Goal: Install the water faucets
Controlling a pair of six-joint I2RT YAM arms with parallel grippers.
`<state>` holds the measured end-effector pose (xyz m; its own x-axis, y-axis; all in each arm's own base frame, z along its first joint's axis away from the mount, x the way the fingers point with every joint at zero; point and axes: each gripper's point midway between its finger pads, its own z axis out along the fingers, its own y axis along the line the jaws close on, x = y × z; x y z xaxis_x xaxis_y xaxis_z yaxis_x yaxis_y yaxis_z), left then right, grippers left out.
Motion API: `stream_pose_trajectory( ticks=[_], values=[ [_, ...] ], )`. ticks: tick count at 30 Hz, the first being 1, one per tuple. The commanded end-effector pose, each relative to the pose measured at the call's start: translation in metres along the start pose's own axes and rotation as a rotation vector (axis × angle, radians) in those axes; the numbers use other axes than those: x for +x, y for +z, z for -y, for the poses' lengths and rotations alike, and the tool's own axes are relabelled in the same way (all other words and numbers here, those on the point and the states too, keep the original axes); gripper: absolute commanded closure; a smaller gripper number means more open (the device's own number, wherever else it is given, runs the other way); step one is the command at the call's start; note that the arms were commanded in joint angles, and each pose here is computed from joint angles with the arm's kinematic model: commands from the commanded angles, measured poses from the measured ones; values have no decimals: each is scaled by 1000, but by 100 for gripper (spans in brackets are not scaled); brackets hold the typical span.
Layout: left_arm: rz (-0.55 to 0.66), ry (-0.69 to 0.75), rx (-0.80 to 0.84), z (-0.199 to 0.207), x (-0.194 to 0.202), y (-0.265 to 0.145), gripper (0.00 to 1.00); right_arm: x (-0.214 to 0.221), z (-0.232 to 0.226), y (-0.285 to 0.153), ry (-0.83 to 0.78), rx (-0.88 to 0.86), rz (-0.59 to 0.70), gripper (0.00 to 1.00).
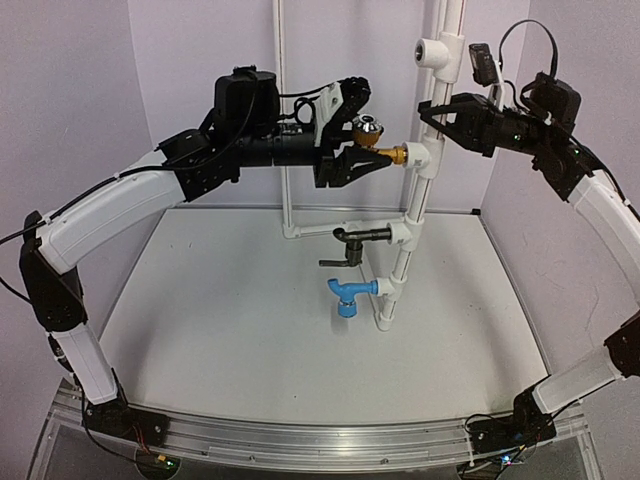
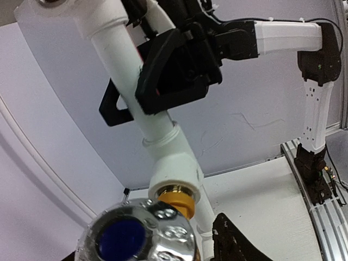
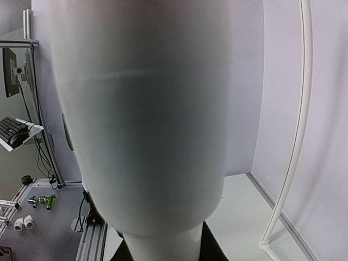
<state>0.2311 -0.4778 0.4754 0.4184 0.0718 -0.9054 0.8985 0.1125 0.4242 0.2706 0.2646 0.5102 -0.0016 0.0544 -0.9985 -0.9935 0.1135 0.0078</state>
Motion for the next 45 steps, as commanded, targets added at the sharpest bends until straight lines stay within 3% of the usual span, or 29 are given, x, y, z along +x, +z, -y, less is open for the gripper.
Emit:
stream_pose_trajectory(
  ticks=[1, 5, 8, 14, 23, 31, 35, 45],
  values=[
    [155, 170, 25, 8, -51, -17, 46, 47, 0, 8, 397, -47, -119, 100],
    [158, 263, 87, 26, -48, -22, 46, 48, 2, 8, 408, -37, -120, 100],
    [96, 345, 138, 45, -37, -20, 39, 49, 3, 8, 411, -32, -120, 100],
    [46, 396, 152, 63, -31, -20, 31, 54, 6, 9, 423, -28, -126, 100],
    [5, 435, 198, 100, -36, -13, 29, 55, 8, 11, 428, -29, -128, 100],
    [20, 408, 79, 86, -54, -21, 30, 58, 10, 11, 431, -28, -131, 100],
    [86, 301, -23, 68, -78, -28, 26, 59, 11, 12, 427, -24, -132, 100],
    [84, -420, -345, -4, -106, -65, 13, 58, 21, 13, 403, 26, -124, 100]
  ],
)
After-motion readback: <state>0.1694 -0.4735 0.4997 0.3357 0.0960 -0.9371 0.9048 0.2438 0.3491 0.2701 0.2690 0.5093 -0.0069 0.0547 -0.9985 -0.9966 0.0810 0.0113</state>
